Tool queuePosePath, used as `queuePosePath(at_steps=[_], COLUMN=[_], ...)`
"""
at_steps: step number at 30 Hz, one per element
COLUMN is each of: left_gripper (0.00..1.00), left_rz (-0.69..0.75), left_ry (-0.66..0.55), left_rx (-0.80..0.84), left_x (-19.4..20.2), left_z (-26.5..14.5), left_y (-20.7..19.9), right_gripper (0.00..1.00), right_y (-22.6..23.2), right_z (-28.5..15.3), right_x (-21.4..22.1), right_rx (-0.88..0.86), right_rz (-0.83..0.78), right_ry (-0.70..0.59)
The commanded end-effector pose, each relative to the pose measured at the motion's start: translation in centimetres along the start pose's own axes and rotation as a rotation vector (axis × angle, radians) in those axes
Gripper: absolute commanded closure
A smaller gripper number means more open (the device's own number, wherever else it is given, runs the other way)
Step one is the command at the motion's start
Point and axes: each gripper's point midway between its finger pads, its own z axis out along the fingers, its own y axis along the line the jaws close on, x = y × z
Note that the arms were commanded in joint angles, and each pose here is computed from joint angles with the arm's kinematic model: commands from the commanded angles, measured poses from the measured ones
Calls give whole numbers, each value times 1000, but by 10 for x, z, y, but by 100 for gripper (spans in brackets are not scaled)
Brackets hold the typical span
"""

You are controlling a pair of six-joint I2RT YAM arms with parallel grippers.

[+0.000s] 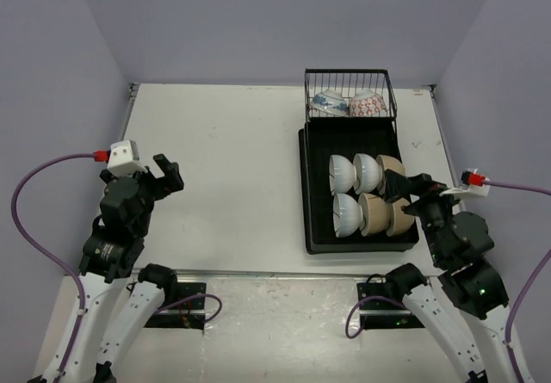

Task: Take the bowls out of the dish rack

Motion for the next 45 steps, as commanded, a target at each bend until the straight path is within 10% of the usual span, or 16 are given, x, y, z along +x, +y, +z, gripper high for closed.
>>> queuePosePath(at_steps=[1, 20, 45], left_gripper=[0, 0, 0], left_rz=[-25, -36, -33], left_ry=[-25, -43, -32], left_rx=[-19, -4, 21], left_x=[-9, -10, -8], left_z=[-2, -7, -5], left_y=[1, 1, -4], right_gripper=[1, 1, 15], right_y=[3, 69, -26], right_z=[1, 87, 243], right_x=[-13, -16, 27], right_rx=[-1, -316, -292], right_rz=[37, 381, 743], right_ry=[-54, -25, 121])
